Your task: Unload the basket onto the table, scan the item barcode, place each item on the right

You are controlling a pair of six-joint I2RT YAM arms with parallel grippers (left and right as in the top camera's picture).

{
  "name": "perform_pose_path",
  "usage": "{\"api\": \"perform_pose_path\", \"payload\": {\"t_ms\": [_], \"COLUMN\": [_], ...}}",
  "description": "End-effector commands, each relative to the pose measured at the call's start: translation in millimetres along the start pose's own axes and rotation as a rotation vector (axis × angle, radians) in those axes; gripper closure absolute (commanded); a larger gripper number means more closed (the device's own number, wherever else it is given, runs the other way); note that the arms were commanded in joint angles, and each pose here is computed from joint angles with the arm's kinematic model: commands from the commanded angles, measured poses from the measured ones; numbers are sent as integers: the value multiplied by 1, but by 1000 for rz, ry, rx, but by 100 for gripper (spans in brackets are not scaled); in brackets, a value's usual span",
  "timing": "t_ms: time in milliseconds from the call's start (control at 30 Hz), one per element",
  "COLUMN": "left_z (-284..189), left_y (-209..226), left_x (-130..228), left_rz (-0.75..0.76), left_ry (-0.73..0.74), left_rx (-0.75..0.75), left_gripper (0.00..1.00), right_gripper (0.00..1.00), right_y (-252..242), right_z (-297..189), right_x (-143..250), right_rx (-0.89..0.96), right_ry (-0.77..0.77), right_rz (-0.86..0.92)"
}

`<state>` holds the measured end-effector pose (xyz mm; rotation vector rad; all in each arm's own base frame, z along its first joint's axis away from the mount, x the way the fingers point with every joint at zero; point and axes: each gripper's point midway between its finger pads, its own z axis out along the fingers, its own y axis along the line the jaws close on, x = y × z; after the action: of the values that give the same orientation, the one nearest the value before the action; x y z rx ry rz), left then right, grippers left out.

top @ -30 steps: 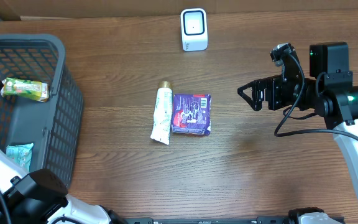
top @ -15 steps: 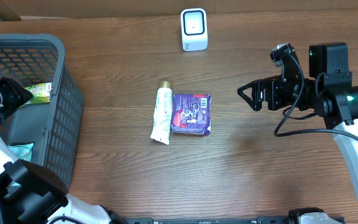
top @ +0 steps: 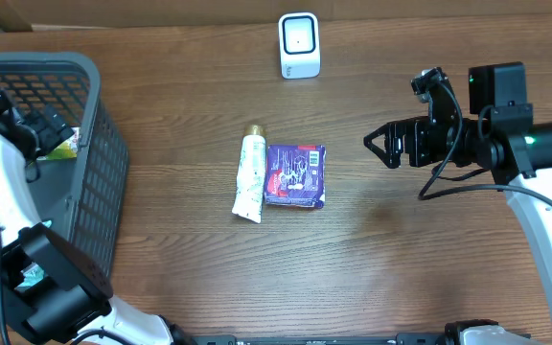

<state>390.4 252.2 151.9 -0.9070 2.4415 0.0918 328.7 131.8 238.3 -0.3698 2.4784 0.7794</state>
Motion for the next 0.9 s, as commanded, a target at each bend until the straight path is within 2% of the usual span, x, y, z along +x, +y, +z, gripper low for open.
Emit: {"api": "perform_pose_path", "payload": {"t_ms": [0, 167, 267, 333, 467, 667, 867], "left_z": [9, 13, 12, 12, 16, 32, 45], "left_y": [-21, -24, 2, 17, 32, 48, 49], "left_x": [11, 10, 12, 15, 21, 37, 27], "left_rz": [-5, 0, -149, -244, -351, -511, -557], "left_ry": [21, 4, -4, -20, -43, -90, -198], "left_rx": [58, 51, -97, -186, -264, -331, -299], "left_gripper": [0, 0, 9, 9, 9, 9, 9], "right_gripper": [0, 0, 0, 0, 0, 0, 0], "right_y": [-2, -2, -2, -2, -2, -2, -2], "right_z": [5, 6, 6, 6, 6, 6, 6], "right_x": [3, 2, 1, 2, 2, 2, 2], "right_rx": [0, 1, 0, 0, 0, 1, 1], "right_ry": [16, 12, 11, 12, 12, 12, 13], "right_rz": [9, 7, 6, 7, 7, 7, 7]}}
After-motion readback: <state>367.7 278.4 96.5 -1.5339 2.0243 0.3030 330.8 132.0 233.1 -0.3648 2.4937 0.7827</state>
